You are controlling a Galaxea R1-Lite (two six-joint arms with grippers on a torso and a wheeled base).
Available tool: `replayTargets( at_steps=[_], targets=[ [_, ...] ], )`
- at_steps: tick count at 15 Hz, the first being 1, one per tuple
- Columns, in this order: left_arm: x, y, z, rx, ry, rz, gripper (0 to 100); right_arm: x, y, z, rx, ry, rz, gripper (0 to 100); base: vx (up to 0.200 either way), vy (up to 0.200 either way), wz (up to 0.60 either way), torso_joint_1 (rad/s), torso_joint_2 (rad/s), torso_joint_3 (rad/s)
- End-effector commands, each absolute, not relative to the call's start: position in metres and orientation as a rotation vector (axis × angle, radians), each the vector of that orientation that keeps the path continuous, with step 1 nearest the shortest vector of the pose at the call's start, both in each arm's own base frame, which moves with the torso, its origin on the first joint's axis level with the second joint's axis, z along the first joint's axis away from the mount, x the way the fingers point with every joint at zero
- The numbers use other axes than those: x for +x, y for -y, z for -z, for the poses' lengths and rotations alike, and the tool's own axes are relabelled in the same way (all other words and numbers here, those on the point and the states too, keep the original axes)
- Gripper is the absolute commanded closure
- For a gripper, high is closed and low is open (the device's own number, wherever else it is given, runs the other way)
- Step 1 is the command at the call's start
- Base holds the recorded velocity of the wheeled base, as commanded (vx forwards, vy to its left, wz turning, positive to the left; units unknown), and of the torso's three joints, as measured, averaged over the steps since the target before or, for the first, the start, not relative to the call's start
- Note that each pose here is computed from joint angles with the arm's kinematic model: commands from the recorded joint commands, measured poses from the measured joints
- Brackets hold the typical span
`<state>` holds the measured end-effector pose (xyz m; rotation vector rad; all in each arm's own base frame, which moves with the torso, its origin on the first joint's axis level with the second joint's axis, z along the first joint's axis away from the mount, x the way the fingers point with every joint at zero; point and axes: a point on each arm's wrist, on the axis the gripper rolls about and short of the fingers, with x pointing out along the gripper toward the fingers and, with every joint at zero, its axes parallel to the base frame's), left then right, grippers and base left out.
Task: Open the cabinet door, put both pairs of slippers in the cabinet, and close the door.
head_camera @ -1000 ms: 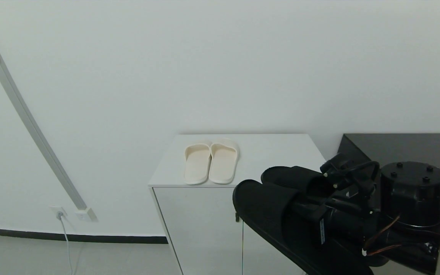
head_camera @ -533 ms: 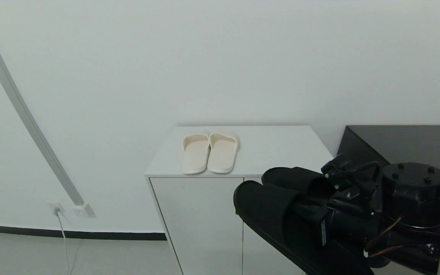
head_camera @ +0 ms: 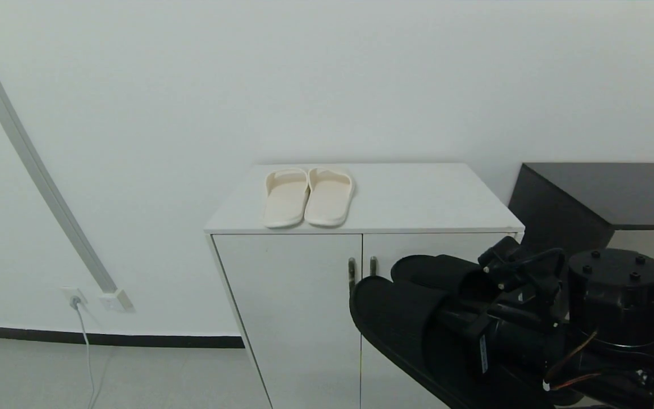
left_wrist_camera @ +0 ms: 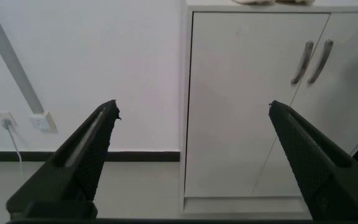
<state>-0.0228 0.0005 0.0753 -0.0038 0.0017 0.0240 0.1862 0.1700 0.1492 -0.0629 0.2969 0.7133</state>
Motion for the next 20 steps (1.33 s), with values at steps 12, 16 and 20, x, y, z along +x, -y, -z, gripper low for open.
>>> replayTargets(
  at_steps=[12,16,20],
  targets=[
    [-0.0228,-0.0005,-0.0753,-0.003,-0.001,-0.025,0,0.1854,-0.1696,-0.1452,-0.068,-0.304,-0.712,100,0.0,0.0,0.0,-0.177,0.51,0.325],
    [-0.0227,-0.0005,-0.0754,-0.003,-0.003,-0.025,0,0.1859,-0.1701,-0.1433,-0.071,-0.312,-0.713,100,0.0,0.0,0.0,-0.11,0.46,0.345],
    [-0.0228,-0.0005,-0.0753,0.0,-0.002,-0.025,0,0.183,-0.1699,-0.1428,-0.073,-0.313,-0.718,100,0.0,0.0,0.0,-0.062,0.44,0.384]
  ],
)
